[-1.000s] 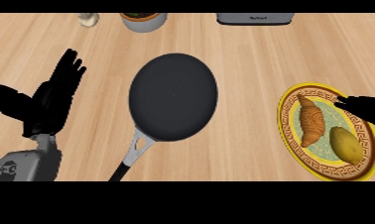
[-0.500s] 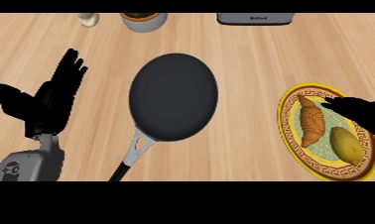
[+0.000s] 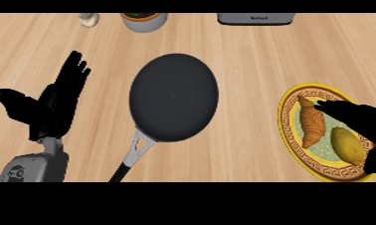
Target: Pick the lemon from the plate and place it in the pan
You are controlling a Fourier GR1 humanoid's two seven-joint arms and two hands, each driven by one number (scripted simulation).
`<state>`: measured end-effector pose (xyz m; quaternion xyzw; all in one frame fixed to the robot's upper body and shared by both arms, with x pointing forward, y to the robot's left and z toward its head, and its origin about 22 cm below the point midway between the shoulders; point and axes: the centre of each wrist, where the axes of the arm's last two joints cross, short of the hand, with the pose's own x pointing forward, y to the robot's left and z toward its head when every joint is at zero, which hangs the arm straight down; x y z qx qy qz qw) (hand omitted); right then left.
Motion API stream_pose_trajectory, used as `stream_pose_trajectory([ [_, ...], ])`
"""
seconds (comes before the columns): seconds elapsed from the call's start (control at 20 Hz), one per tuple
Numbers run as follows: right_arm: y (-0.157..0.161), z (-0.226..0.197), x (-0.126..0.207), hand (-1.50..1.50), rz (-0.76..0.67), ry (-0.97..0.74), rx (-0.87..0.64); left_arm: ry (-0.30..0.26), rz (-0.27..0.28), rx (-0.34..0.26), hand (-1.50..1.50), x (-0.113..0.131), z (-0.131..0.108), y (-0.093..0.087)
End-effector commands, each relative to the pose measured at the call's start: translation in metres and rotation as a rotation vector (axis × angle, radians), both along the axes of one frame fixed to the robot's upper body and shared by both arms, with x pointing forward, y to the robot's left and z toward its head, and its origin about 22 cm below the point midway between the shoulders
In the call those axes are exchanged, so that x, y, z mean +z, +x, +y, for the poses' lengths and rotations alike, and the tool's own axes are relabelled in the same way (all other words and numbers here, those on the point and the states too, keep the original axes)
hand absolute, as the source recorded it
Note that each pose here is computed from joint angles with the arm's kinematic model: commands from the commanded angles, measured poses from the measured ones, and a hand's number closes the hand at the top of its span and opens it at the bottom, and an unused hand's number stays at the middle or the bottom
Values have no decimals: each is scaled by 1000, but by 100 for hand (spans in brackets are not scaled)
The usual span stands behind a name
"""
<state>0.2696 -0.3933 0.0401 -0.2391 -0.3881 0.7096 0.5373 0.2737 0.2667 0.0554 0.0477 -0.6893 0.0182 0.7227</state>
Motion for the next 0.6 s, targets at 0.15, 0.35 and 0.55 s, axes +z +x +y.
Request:
stream_pose_trajectory([
  [0.15, 11, 26, -15, -150, 35, 15, -8, 6, -14, 11, 0, 8, -8, 3],
  [0.35, -4, 14, -27, 150, 38, 41, 80, 1, -7, 7, 0, 4, -5, 2],
  [0.55, 16, 12, -34, 150, 12, 75, 102, 0, -2, -10, 0, 13, 7, -15],
])
